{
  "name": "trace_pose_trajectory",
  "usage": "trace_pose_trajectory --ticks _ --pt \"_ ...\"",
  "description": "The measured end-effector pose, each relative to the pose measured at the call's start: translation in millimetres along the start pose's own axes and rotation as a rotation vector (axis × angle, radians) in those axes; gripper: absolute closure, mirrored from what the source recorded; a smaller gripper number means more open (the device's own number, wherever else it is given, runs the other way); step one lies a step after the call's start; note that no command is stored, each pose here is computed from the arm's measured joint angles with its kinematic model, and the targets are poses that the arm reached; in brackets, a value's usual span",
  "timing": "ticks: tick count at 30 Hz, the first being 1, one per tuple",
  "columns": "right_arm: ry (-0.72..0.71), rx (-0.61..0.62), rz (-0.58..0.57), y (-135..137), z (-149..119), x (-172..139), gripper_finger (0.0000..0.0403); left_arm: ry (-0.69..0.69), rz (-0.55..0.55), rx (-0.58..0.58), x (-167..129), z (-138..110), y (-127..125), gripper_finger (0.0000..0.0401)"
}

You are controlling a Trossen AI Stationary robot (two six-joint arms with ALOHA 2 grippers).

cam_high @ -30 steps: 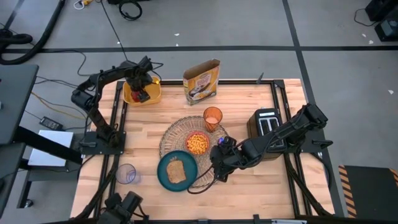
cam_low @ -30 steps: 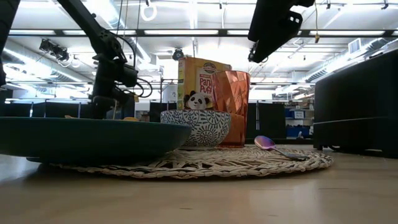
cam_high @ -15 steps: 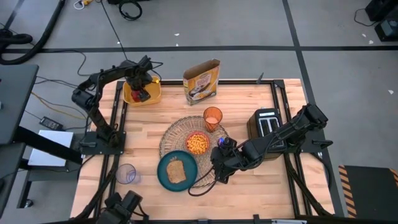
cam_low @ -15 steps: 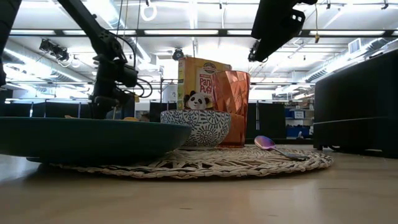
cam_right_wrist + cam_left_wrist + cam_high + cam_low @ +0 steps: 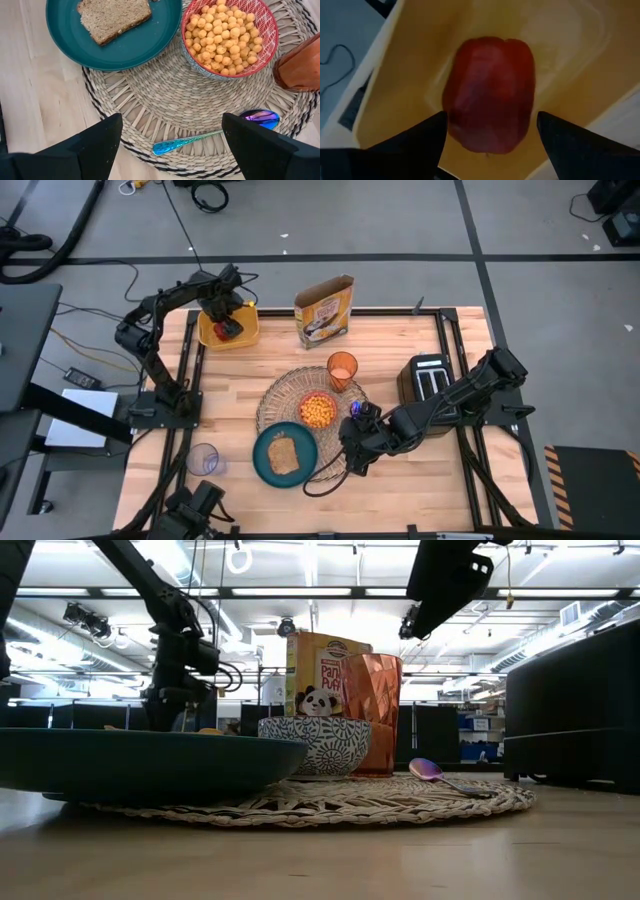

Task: Arrange a breakfast setting
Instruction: Put the red apple on the placemat to the top left of the red bowl

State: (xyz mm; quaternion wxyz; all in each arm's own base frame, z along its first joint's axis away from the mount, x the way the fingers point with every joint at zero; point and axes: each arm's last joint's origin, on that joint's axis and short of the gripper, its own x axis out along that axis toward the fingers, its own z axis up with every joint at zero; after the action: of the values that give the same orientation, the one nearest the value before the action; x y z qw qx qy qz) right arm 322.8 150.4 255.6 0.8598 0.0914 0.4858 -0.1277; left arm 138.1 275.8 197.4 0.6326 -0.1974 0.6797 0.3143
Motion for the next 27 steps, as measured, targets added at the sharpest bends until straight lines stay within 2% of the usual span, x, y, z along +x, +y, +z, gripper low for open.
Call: trace_pose_trajectory --ticks 4,9,15,20,23,27 --pt "0.000 0.003 0.000 0.1 -0.1 0.0 0.0052 0.010 -0.016 -0.017 9.7 -1.5 1.5 0.0086" --pt "0.001 -0.003 0.003 1.9 -1.5 -0.6 0.0052 0.010 -0.007 0.032 25.8 -3.9 -2.8 0.0085" --pt "0.003 -0.003 0.006 1.9 -1.5 -0.6 0.0052 0.020 0.011 0.056 26.7 -3.7 -5.4 0.0086" --pt "0.007 0.003 0.011 2.0 -1.6 -0.6 0.0052 0.004 0.026 0.055 14.5 -7.5 -8.4 0.0087" --pt "0.020 0.019 0.025 2.4 -2.0 -0.4 0.0052 0.024 -0.027 0.014 3.2 -10.0 -6.8 0.0087" --pt "0.025 0.024 0.031 2.7 -2.1 -0.5 0.0052 0.002 -0.031 -0.009 -7.1 -7.0 -2.0 0.0087"
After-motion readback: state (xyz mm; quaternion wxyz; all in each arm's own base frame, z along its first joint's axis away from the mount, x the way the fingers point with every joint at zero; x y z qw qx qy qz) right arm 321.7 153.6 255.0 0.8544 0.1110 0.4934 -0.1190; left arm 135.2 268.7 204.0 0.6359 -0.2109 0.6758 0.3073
